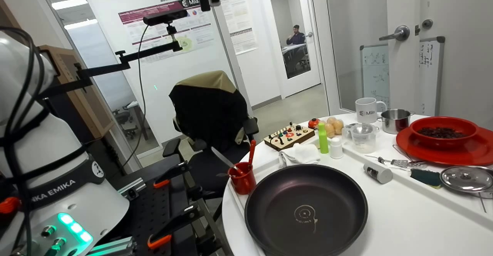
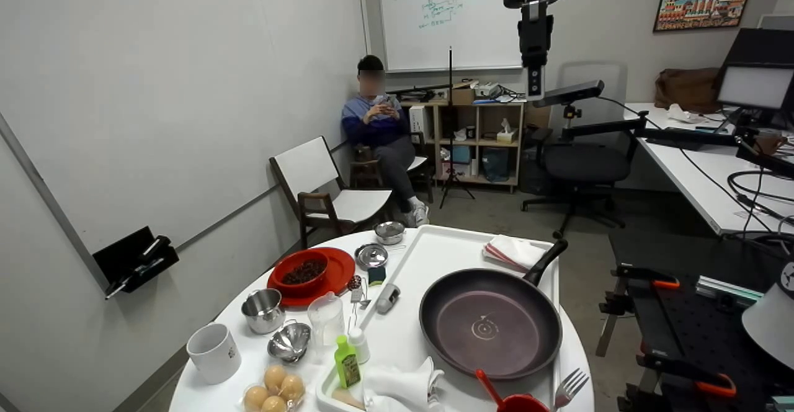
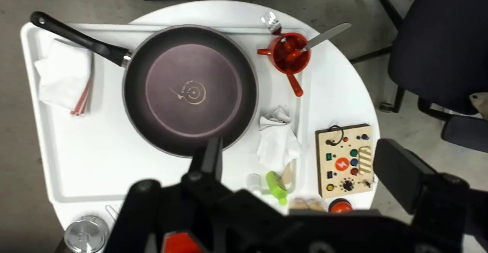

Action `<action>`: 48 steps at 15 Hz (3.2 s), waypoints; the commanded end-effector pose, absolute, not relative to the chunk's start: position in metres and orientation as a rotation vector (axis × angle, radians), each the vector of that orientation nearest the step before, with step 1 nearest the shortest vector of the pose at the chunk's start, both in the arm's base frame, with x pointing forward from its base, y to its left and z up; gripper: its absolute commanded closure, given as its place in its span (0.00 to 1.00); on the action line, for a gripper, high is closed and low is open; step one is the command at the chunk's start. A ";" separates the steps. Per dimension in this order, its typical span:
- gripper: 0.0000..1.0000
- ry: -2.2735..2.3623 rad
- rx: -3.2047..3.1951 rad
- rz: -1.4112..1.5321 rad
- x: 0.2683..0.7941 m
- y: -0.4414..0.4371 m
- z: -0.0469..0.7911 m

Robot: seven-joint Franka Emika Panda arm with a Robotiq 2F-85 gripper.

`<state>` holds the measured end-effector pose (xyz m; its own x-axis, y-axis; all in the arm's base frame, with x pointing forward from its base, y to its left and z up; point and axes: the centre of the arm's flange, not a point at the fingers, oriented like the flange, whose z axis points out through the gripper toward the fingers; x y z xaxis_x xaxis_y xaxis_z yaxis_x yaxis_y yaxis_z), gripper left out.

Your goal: Wipe the pan with the white towel

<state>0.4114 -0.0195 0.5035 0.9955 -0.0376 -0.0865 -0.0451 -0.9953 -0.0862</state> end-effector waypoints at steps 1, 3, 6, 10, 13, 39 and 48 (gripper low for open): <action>0.00 0.035 -3.111 0.134 0.421 -0.052 0.476; 0.00 0.061 -3.113 0.162 0.425 -0.064 0.458; 0.00 0.093 -3.094 0.175 0.421 -0.061 0.459; 0.00 0.086 -3.095 0.184 0.423 -0.058 0.455; 0.00 0.004 -3.108 0.203 0.426 -0.065 0.447; 0.00 0.739 -3.303 0.204 0.472 -0.311 0.236; 0.00 0.619 -3.370 0.269 0.476 -0.318 0.173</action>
